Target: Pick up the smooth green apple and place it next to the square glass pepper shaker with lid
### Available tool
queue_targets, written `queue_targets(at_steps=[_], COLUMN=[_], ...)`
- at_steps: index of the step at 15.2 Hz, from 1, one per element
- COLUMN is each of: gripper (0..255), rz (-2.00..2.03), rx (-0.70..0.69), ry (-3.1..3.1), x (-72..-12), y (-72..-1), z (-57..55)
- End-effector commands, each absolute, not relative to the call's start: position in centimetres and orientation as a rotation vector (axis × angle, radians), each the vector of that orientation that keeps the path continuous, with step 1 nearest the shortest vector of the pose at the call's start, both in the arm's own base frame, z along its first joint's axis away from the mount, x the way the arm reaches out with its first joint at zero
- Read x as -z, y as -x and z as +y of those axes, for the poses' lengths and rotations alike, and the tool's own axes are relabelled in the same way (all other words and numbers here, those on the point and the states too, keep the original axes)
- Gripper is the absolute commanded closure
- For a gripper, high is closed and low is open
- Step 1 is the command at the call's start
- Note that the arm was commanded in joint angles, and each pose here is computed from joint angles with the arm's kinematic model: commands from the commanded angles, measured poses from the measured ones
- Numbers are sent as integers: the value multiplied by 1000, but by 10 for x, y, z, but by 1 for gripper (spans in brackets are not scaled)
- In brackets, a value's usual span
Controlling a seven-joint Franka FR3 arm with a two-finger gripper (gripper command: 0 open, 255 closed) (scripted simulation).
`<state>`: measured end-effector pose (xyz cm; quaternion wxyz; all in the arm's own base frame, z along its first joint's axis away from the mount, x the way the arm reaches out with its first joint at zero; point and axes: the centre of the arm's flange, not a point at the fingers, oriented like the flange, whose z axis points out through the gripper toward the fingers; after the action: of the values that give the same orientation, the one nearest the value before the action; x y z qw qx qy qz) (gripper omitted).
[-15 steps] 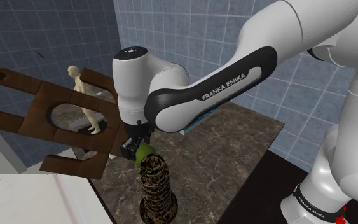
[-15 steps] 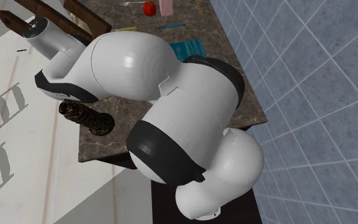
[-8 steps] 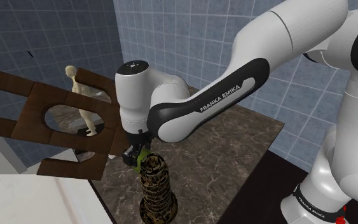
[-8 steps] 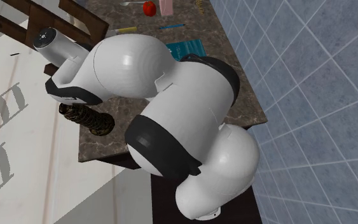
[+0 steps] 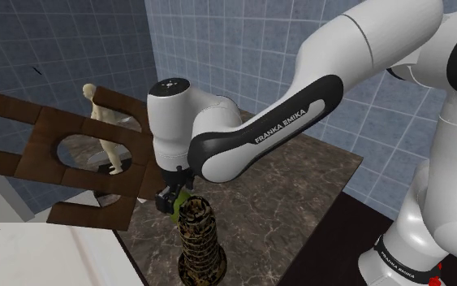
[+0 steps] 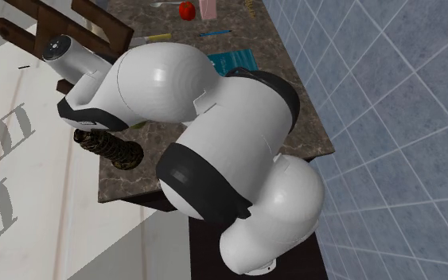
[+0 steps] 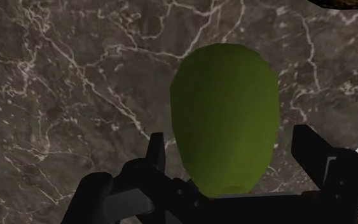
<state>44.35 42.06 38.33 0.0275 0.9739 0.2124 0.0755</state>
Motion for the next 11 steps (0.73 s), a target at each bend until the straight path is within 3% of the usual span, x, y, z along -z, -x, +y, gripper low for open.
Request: queue_targets(at_steps=[1, 11], gripper=[0, 0], rz=[656, 656], rx=[-233, -233], ry=[-3007, -3007], x=[-383, -433], y=[-444, -436], z=[421, 422])
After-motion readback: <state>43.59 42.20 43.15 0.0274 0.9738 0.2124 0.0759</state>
